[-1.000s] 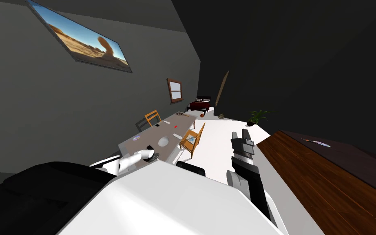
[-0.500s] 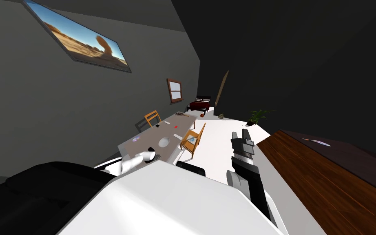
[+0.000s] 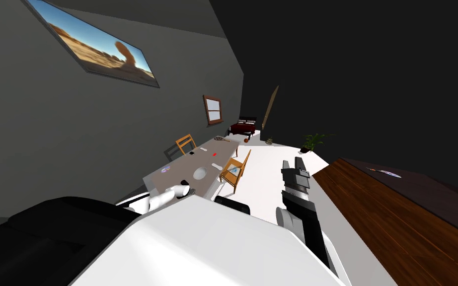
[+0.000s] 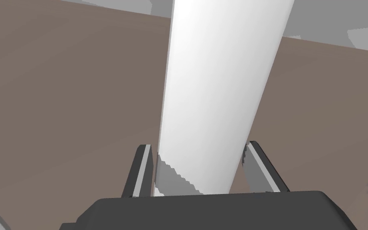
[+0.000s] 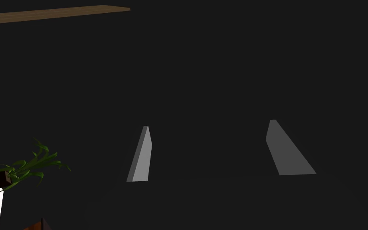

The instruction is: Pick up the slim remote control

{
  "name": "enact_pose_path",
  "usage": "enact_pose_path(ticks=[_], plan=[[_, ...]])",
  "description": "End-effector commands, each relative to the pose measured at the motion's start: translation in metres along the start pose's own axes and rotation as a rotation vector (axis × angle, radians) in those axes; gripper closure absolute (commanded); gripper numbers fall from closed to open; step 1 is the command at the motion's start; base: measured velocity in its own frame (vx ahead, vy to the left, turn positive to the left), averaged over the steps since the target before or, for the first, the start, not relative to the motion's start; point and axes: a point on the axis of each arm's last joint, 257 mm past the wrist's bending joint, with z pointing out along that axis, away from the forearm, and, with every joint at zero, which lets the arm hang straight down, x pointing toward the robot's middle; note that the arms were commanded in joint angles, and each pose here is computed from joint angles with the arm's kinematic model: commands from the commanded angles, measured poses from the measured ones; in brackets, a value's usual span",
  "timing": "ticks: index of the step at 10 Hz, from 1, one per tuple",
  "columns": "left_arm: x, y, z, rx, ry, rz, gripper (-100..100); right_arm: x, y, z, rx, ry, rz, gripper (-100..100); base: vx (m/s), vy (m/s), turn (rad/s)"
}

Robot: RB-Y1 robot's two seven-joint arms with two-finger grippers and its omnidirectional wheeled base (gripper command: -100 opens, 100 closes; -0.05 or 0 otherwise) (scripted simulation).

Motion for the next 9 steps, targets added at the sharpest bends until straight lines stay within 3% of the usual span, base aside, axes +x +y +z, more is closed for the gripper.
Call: enact_pose_path(ticks=[1, 2, 3, 4, 7, 8, 9], plan=[[0.0, 0.0, 0.0, 0.0, 0.0, 0.0, 100, 0.0, 0.0, 0.0, 0.0, 0.0, 0.0, 0, 0.0, 0.0, 0.0], [0.0, 0.0, 0.0, 0.0, 0.0, -0.001, 100, 0.0, 0.0, 0.0, 0.0, 0.0, 0.0, 0, 0.0, 0.0, 0.0], [0.0, 0.0, 0.0, 0.001, 0.0, -0.001, 0, 0.0, 0.0, 0.0, 0.0, 0.0, 0.0, 0, 0.0, 0.0, 0.0], [-0.008, -0.004, -0.006, 0.0, 0.0, 0.0, 100, 0.0, 0.0, 0.0, 0.0, 0.0, 0.0, 0, -0.009, -0.036, 0.028], [-0.021, -0.008, -0.018, -0.003, 0.001, 0.003, 100, 0.0, 0.0, 0.0, 0.0, 0.0, 0.0, 0, -0.01, -0.06, 0.021], [-0.017, -0.006, -0.016, -0.002, 0.0, 0.004, 100, 0.0, 0.0, 0.0, 0.0, 0.0, 0.0, 0, -0.005, -0.021, 0.008], [-0.017, -0.005, -0.016, -0.003, 0.001, 0.002, 0, 0.0, 0.0, 0.0, 0.0, 0.0, 0.0, 0, 0.0, 0.0, 0.0]])
